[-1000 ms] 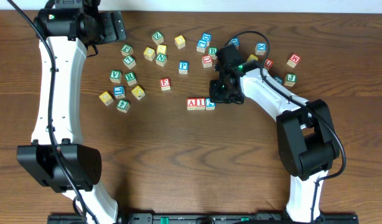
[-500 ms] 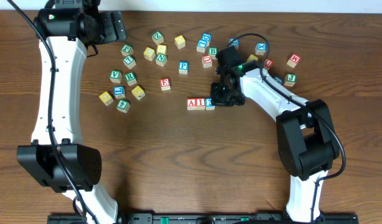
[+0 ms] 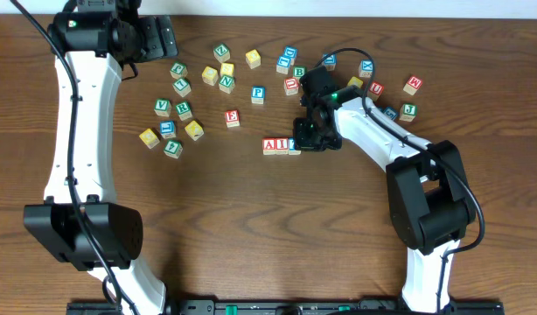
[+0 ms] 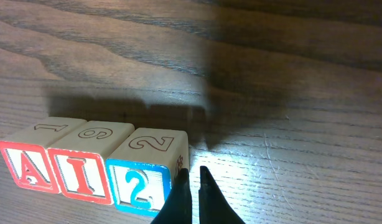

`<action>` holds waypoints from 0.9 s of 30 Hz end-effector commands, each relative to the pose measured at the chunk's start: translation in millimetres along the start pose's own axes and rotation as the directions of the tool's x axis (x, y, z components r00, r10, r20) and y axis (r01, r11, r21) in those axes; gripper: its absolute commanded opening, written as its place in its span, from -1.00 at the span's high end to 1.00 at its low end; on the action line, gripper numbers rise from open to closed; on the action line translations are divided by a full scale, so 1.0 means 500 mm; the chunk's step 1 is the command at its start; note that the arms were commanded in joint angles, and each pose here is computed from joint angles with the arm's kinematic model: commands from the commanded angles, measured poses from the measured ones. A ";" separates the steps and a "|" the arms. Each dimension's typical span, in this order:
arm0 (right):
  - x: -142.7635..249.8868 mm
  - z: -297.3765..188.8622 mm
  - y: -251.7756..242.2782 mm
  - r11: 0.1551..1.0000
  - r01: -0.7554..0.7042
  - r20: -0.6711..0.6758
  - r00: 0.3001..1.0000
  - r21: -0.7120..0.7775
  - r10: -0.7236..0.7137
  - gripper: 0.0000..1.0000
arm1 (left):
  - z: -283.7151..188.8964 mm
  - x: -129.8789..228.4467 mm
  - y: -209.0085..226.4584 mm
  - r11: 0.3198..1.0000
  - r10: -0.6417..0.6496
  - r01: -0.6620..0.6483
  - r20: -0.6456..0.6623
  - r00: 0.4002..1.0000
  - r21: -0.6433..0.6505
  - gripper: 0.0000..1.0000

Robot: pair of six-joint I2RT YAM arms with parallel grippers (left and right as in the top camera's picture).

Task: Spell out AI2
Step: 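Push the blue 2 block leftward against the I block with the right gripper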

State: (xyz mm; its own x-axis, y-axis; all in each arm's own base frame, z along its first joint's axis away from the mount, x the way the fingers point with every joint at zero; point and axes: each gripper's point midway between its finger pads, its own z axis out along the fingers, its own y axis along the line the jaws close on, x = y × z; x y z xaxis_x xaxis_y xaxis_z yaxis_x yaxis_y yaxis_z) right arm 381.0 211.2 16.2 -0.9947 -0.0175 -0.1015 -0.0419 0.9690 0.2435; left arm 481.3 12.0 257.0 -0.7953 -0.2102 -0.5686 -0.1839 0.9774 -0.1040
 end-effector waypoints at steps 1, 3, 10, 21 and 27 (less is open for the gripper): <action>-0.001 -0.015 0.008 1.000 -0.006 0.018 1.000 -0.003 0.006 0.98 | 0.003 -0.002 0.002 1.000 0.003 -0.003 0.001 1.000 -0.009 -0.96; -0.001 -0.015 0.008 1.000 -0.006 0.019 1.000 -0.003 0.006 0.98 | 0.003 -0.002 0.002 1.000 0.003 -0.003 0.001 1.000 -0.009 -0.96; -0.004 -0.015 0.009 1.000 -0.005 0.024 1.000 -0.005 0.005 0.98 | 0.003 -0.002 0.002 1.000 0.003 -0.003 0.001 1.000 -0.009 -0.96; 0.006 -0.013 0.018 1.000 -0.006 0.012 1.000 -0.003 0.006 0.98 | 0.003 -0.002 0.002 1.000 0.003 -0.003 0.001 1.000 -0.009 -0.95; 0.008 -0.013 0.018 1.000 -0.011 0.010 1.000 -0.002 0.011 0.98 | 0.003 -0.002 0.002 1.000 0.003 -0.003 0.001 1.000 -0.009 -0.95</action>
State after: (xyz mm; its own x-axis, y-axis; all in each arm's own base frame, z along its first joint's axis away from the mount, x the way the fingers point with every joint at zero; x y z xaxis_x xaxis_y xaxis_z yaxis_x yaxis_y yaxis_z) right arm 377.4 215.6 15.9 -0.9955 -0.0126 -0.0943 -0.0352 0.9696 0.2423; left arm 481.3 12.0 257.0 -0.7953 -0.2106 -0.5685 -0.1843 0.9773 -0.1042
